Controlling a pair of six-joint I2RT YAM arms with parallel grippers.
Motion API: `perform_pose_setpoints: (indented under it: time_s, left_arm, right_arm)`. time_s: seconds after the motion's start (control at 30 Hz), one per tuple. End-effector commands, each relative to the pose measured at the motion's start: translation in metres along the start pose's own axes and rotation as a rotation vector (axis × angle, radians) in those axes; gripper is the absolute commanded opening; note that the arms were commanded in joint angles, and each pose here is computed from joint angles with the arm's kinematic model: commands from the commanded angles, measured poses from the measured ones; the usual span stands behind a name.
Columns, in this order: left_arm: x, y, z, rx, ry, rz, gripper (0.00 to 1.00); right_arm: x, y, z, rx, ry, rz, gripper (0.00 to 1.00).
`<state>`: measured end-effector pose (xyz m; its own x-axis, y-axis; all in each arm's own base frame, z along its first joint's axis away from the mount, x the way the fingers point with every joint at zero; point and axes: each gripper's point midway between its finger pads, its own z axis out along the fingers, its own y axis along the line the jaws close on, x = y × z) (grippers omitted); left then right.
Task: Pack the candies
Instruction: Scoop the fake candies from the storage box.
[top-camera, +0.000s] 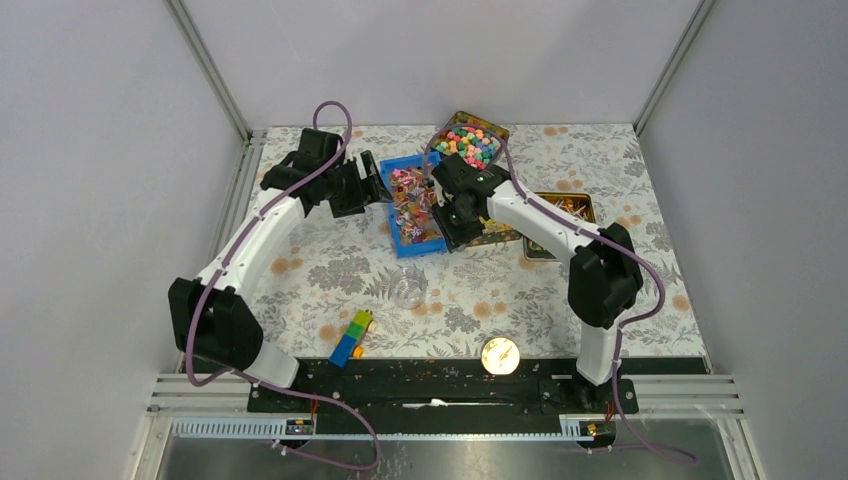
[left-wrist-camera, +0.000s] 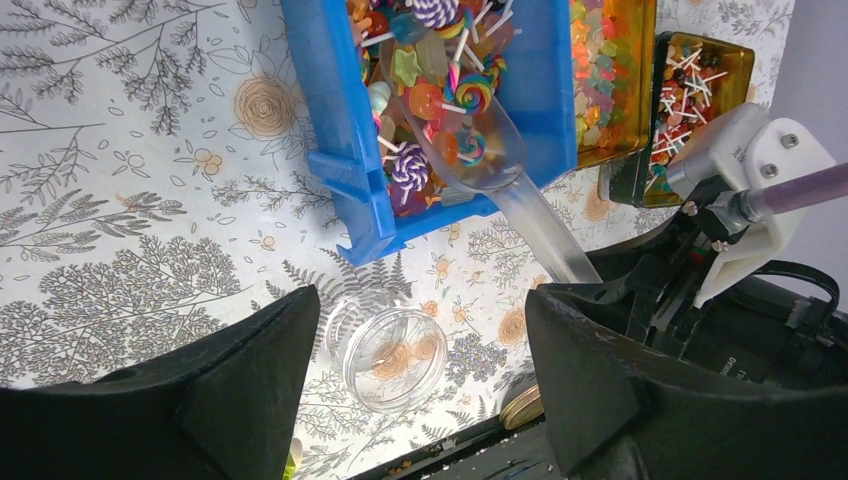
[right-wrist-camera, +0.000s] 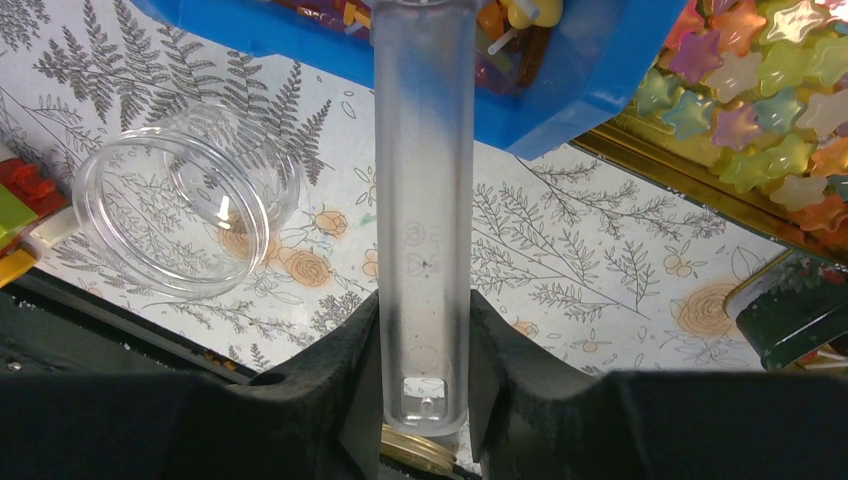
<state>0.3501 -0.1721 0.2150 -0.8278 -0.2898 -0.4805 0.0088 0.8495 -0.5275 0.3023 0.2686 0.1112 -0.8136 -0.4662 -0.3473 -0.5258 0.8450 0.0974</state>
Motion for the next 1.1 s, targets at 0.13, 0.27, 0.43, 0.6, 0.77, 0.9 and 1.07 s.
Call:
perform_pose_setpoints:
  time_s: [0.13,0.27,0.43,0.6,0.77,0.9,1.07]
  left_arm:
    - [0.003,0.006,-0.014,-0.005,-0.042,0.022,0.77]
    - [0.007,0.007,-0.017,0.001,-0.039,0.020,0.77]
    - [0.013,0.007,-0.019,0.008,-0.034,0.014,0.77]
    - [0.020,0.009,-0.021,0.018,-0.035,0.001,0.77]
    - [0.028,0.011,-0.022,0.025,-0.034,-0.018,0.77]
    - [0.032,0.013,-0.022,0.025,-0.035,-0.029,0.77]
    - [0.033,0.013,-0.019,0.029,-0.028,-0.040,0.77]
  right_arm:
    - [-0.015,0.003,-0.026,-0.004,-0.170,-0.054,0.00]
    - [-0.010,0.004,-0.033,-0.001,-0.203,-0.074,0.00]
    - [-0.002,0.008,-0.041,-0.013,-0.240,-0.104,0.00]
    - [0.006,0.011,-0.053,-0.022,-0.281,-0.112,0.00]
    - [0.014,0.006,-0.059,-0.001,-0.310,-0.110,0.00]
    - [0.016,0.006,-0.061,-0.003,-0.320,-0.109,0.00]
    - [0.015,0.009,-0.052,-0.017,-0.297,-0.117,0.00]
